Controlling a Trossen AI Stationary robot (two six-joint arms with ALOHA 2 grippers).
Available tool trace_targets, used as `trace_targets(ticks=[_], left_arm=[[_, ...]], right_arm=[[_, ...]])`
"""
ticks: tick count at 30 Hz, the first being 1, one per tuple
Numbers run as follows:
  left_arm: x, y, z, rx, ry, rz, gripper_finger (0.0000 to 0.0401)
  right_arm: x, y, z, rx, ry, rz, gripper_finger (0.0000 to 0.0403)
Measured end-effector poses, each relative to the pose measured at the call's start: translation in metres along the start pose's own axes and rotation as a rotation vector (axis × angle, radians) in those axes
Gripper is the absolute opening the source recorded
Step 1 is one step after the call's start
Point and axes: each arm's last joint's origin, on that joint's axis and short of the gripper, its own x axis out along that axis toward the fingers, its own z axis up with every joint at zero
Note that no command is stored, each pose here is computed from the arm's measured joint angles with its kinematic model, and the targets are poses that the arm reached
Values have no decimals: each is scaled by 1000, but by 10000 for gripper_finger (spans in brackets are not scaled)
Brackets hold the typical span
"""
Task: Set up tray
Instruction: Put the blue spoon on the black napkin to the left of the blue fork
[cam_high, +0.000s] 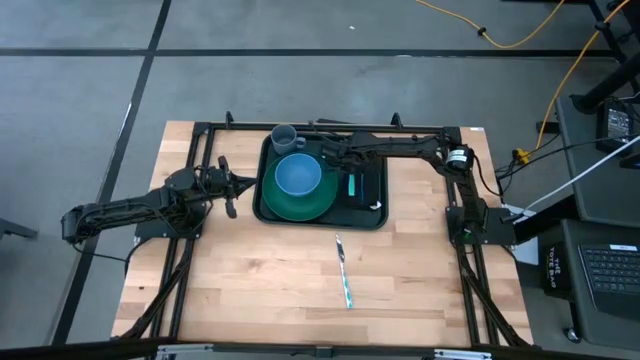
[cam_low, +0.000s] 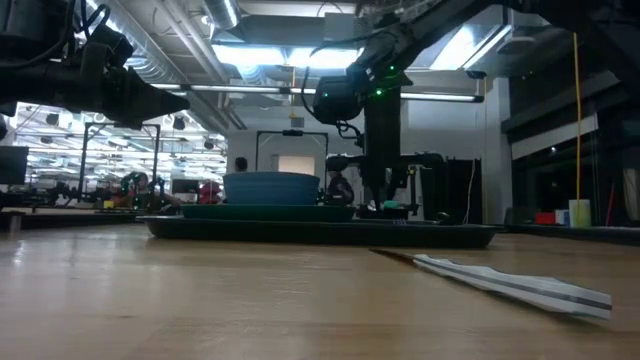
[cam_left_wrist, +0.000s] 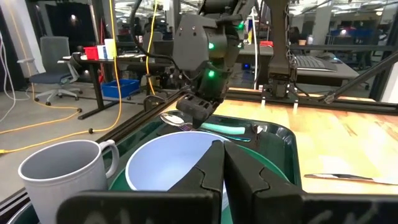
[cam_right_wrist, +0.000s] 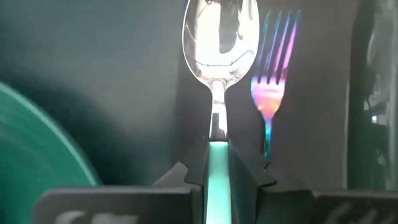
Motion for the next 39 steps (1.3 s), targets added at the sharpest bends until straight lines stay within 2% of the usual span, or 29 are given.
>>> trace_targets(ticks=[12,18,24,32,39], left_arm=[[0,0,0,0,0,0,4],[0,0,0,0,0,0,4],[0,0,0,0,0,0,4],[0,0,0,0,0,0,4],[0,0,0,0,0,0,4]], right_arm=[[5,1,6,20,-1,12,42],[21,-5,-2,15,2,4,42],[35,-8,-1,20,26,52,42],[37,-10,1,16,30,59,42],[38,-10,0,9,37,58,81]])
